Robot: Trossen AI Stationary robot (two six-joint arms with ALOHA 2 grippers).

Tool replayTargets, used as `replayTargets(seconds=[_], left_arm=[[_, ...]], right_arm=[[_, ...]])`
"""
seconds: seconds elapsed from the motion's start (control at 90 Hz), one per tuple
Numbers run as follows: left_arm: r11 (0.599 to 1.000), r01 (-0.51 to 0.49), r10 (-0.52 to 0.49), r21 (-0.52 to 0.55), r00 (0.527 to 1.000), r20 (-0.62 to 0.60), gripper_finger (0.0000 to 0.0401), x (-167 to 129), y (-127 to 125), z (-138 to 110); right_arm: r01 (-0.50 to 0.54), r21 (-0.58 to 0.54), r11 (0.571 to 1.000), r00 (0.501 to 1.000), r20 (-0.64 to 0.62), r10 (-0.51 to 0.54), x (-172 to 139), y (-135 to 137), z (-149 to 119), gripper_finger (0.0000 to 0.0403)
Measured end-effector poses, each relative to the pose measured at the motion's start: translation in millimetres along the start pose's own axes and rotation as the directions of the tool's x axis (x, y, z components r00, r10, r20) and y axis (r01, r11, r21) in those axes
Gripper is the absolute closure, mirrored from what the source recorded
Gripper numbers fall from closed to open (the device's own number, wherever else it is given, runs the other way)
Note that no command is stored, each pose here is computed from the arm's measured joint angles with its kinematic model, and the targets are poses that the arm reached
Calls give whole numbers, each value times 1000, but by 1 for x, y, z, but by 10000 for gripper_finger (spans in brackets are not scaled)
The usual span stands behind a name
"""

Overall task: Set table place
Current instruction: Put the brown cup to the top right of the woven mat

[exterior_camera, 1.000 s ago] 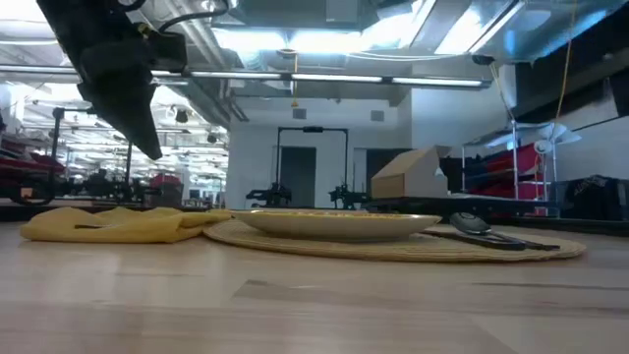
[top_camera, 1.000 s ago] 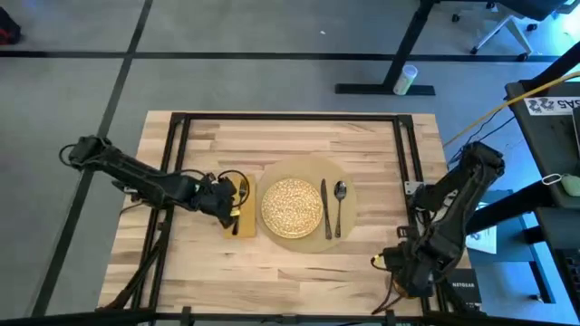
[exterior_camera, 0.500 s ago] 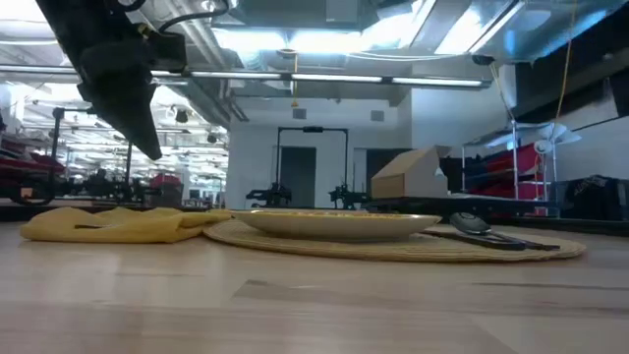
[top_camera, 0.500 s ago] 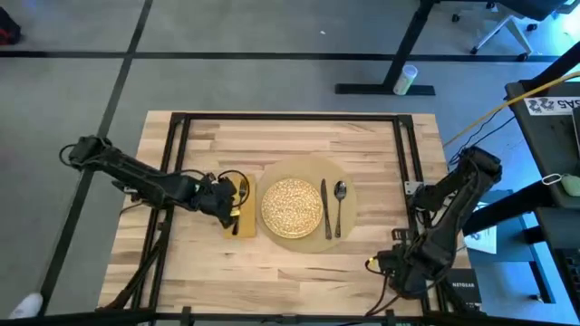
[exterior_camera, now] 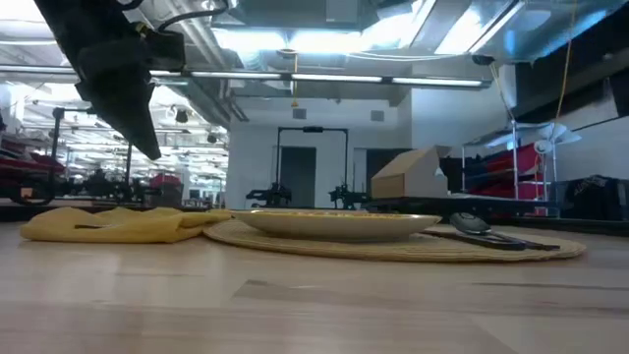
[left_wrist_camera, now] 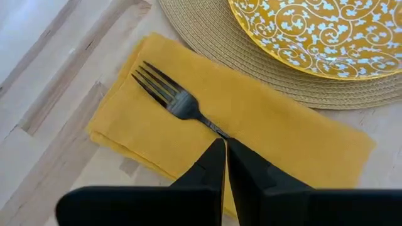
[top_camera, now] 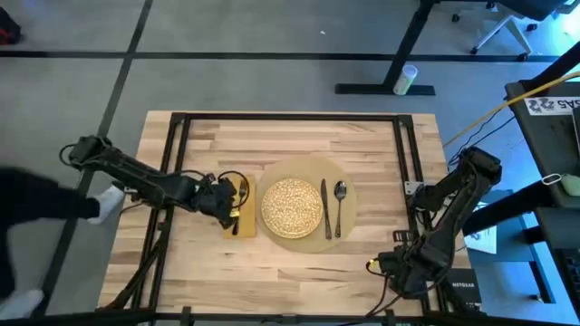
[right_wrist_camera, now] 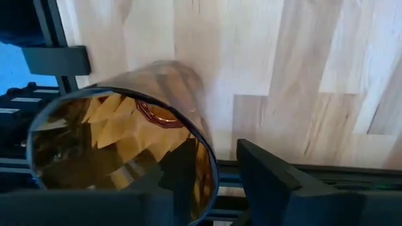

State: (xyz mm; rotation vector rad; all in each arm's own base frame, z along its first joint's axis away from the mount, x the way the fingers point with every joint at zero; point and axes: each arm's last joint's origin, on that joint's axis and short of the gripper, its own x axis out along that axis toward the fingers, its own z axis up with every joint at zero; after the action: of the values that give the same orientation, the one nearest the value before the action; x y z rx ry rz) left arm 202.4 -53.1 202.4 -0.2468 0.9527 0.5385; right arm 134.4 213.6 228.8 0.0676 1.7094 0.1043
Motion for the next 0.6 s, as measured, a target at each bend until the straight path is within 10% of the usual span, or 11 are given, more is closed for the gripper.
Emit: replayTargets(seconds=[0.178, 0.6], left_arm=[[1000, 0, 0, -1, 1000, 0, 401, 0, 0, 0], [1000, 2, -2, 1, 1000, 2, 401, 0, 0, 0]], right_arm=[[1, -37, 999, 1000, -1, -1, 0, 0, 0, 394], [-14, -16, 1000, 995, 98, 16, -19, -21, 13, 400]])
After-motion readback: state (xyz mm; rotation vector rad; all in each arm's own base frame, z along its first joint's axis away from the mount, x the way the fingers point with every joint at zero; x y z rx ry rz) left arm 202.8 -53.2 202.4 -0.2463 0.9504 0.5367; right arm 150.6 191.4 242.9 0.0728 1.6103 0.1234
